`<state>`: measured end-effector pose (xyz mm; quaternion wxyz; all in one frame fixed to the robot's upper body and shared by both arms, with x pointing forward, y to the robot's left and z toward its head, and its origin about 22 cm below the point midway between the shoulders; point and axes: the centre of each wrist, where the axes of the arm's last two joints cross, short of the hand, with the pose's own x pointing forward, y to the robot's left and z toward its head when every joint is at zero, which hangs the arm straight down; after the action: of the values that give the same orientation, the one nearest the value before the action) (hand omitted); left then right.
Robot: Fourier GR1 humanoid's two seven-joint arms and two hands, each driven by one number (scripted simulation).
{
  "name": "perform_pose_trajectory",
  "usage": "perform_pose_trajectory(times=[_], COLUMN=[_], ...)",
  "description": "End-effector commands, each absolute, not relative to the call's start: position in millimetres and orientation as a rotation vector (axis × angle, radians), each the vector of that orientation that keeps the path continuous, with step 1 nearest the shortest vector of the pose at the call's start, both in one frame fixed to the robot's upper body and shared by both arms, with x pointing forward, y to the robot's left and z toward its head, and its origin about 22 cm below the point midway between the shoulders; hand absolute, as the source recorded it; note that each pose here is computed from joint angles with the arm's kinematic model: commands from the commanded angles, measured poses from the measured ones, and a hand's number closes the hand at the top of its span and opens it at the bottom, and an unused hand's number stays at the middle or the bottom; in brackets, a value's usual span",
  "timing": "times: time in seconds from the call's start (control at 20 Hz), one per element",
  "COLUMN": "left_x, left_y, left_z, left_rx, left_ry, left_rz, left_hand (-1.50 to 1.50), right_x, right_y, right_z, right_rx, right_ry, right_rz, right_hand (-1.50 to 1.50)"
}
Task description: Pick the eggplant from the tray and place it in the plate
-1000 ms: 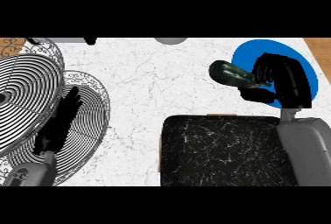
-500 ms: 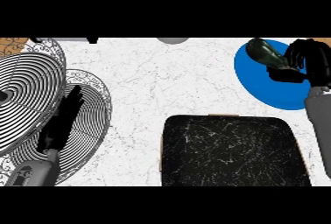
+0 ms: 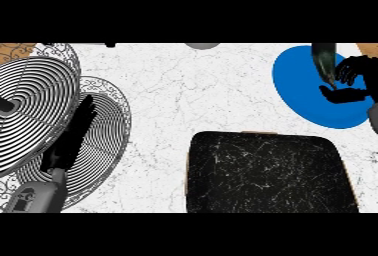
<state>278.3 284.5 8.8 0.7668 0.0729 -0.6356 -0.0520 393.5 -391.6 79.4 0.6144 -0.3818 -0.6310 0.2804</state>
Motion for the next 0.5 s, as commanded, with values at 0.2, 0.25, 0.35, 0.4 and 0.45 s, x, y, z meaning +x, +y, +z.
perform_pose_trajectory(times=[0.2,0.25,0.35,0.4,0.45], left_x=[290,287,281,293,285], left_y=[270,260,275,278,277], left_z=[21,4,10,19,10], left_rx=[0.144,0.149,0.148,0.144,0.151], left_ry=[-1.424,-1.418,-1.415,-1.436,-1.401], left_rz=[-0.105,-0.118,-0.088,-0.107,-0.106], left_hand=[0.0,0.0,0.0,0.0,0.0], right_x=[396,394,393,407,398], right_y=[-405,-415,-415,-403,-412], right_z=[71,81,83,100,89], right_rx=[-0.776,-0.778,-0.762,-0.704,-0.637], right_ry=[-1.566,-1.653,-1.761,-1.84,-1.898], right_rz=[0.702,0.659,0.636,0.567,0.548], right_hand=[-1.5,-1.5,-1.5,-1.5,-1.5])
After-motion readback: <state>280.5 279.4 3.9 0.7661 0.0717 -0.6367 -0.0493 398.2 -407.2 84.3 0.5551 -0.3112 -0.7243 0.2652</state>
